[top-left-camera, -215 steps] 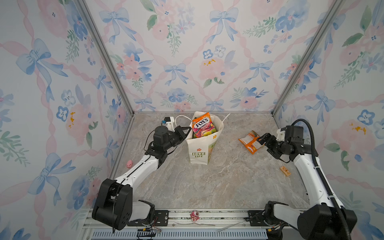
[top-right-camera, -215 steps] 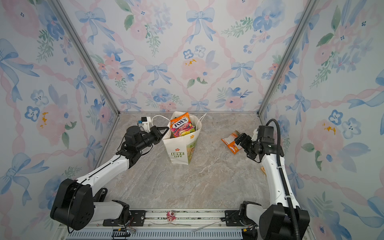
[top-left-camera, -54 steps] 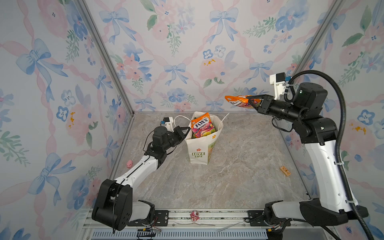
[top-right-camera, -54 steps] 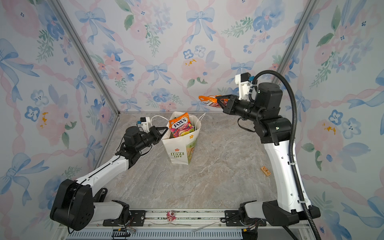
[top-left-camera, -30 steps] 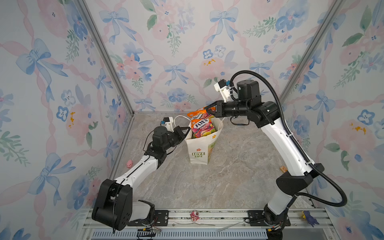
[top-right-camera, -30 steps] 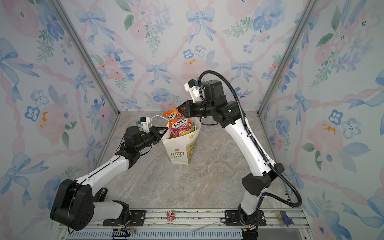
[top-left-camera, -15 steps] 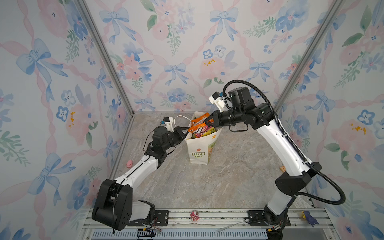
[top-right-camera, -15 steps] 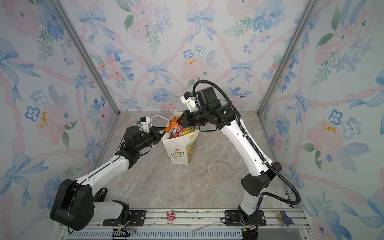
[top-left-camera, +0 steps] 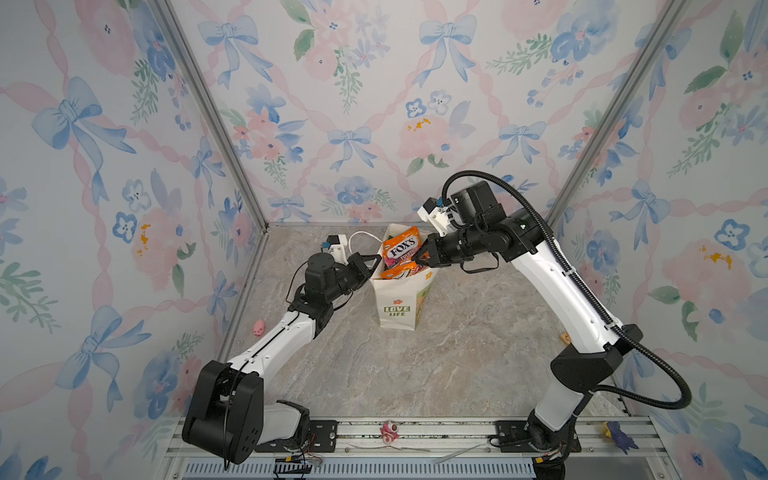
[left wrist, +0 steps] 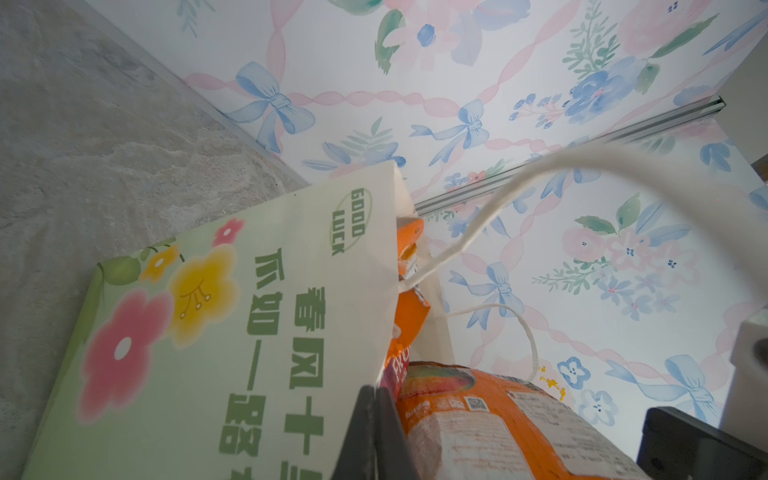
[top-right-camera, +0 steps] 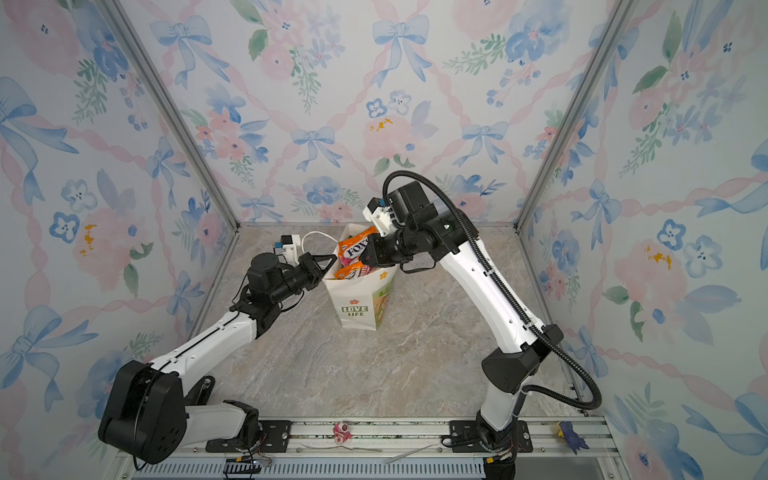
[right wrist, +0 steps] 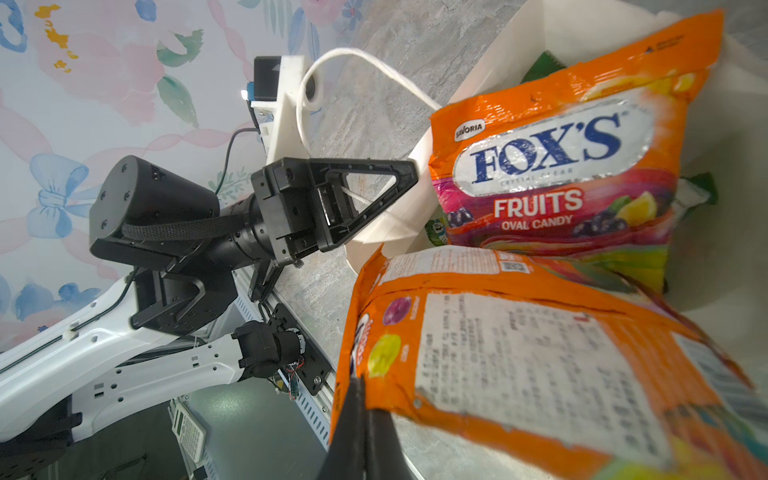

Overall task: Place the snacks into the paper bag
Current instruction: 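Lower the orange packet down into the bag with the right gripper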

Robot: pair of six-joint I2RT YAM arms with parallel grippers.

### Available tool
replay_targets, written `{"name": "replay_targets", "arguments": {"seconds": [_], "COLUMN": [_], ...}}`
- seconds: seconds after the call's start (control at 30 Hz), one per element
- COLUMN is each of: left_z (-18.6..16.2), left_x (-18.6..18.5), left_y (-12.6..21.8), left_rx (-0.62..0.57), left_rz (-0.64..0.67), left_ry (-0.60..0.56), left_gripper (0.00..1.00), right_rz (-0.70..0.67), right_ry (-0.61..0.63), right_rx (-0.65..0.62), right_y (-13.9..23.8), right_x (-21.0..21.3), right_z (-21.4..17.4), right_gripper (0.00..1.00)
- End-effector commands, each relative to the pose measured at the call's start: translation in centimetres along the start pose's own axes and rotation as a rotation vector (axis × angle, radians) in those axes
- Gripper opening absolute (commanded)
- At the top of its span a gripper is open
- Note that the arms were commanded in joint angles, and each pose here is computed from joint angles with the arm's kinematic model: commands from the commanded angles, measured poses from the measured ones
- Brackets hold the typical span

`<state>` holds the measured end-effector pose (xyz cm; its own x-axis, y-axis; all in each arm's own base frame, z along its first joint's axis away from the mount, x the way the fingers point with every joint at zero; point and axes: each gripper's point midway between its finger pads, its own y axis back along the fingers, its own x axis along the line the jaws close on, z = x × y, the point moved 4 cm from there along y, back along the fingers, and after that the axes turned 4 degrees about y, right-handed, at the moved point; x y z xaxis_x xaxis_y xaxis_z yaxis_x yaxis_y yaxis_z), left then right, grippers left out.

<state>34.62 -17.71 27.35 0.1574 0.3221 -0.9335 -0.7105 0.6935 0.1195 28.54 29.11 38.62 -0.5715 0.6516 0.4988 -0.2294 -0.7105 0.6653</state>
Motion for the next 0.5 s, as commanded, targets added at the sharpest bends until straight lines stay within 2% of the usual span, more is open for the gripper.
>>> {"name": "replay_targets", "arguments": {"seconds": [0.0, 0.27, 0.47], "left_z": [-0.6, -0.6, -0.5], "left_x": [-0.5, -0.2, -0.1], "left_y": [0.4, 0.1, 0.0], "left_rx": [0.019, 0.025, 0.023], "left_rz": [-0.02, -0.012, -0.008], "left_ry": [-0.006, -0.003, -0.003], "left_gripper": [0.0, 0.0, 0.0], "right_rz": [-0.04, -0.019, 0.006], "right_ry": [0.023, 0.027, 0.028], "right_rx": [0.041, 0.052, 0.12], "right_y": [-1.2, -3.5, -6.2], "right_x": [-0.6, -0.8, -0.6], "right_z": [-0.1, 1.5, 1.0], "right_gripper": [0.0, 0.0, 0.0]}}
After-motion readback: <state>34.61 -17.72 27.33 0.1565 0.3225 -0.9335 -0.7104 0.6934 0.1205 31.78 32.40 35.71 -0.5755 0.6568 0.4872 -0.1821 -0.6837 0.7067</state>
